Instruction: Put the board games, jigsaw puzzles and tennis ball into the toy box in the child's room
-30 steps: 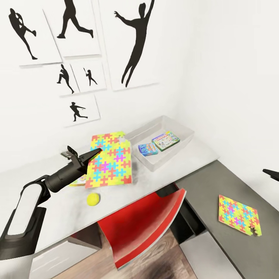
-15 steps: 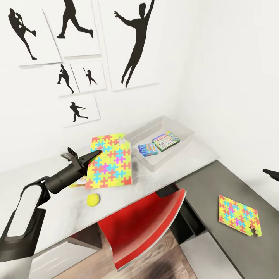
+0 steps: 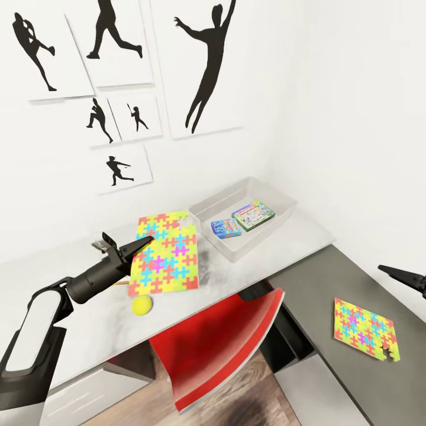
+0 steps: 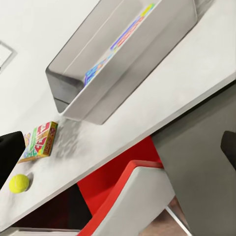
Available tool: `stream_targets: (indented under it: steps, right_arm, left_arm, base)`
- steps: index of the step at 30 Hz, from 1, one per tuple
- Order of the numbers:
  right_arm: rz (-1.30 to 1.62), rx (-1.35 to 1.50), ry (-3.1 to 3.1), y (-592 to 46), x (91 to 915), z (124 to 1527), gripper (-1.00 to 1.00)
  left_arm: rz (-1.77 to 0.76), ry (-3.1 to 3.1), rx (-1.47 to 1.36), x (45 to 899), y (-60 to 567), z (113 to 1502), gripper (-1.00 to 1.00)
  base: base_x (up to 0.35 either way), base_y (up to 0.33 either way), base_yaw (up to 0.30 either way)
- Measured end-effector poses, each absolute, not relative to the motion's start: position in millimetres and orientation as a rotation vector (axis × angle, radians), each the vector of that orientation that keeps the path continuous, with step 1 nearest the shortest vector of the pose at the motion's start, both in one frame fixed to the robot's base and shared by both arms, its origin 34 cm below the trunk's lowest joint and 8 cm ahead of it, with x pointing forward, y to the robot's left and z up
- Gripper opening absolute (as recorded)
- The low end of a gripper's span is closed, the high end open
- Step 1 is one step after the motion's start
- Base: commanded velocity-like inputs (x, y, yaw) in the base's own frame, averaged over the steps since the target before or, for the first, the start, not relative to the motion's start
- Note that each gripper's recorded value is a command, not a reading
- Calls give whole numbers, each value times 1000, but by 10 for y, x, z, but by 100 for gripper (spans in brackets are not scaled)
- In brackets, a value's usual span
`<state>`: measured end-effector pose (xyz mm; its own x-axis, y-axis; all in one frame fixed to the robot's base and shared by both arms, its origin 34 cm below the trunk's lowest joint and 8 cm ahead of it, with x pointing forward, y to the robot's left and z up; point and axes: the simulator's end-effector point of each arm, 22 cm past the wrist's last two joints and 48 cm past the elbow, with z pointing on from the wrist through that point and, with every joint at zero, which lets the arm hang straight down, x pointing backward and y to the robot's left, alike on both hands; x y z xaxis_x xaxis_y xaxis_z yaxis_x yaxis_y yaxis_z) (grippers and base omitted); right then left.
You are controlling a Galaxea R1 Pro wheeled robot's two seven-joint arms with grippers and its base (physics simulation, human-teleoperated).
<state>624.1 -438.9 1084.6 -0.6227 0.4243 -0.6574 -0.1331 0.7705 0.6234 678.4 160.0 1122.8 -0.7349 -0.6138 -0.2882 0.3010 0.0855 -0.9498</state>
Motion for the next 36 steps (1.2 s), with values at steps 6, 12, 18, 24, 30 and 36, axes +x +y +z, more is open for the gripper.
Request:
stream_targets:
  steps: [6, 12, 18, 24, 30, 36]
  right_arm:
    - [824, 211, 2098, -4360, 6238, 10835, 100]
    - [826, 207, 2096, -4347, 6241, 10830, 100]
    - [830, 203, 2100, -4322, 6243, 10809, 100]
    - [831, 202, 2099, -4317, 6245, 10807, 100]
    - [831, 202, 2100, -4314, 6244, 10804, 100]
    - [861, 190, 2101, -4253, 6225, 10808, 100]
  left_arm:
    - [-1729, 1693, -312, 6778, 1603, 11228, -100]
    - [-1730, 1692, -312, 6779, 1602, 11230, -100]
    - [-1728, 1693, -313, 6782, 1602, 11224, -100]
    - [-1730, 1692, -309, 6791, 1589, 11241, -100]
    - [-1735, 1691, -303, 6799, 1558, 11256, -100]
    - [-1779, 1718, -245, 6775, 1251, 11295, -100]
  base:
    - [172, 0, 0]
    - [171, 0, 0]
    - [26, 0, 0]
    - [6, 0, 0]
    - [1, 0, 0]
    - [0, 0, 0]
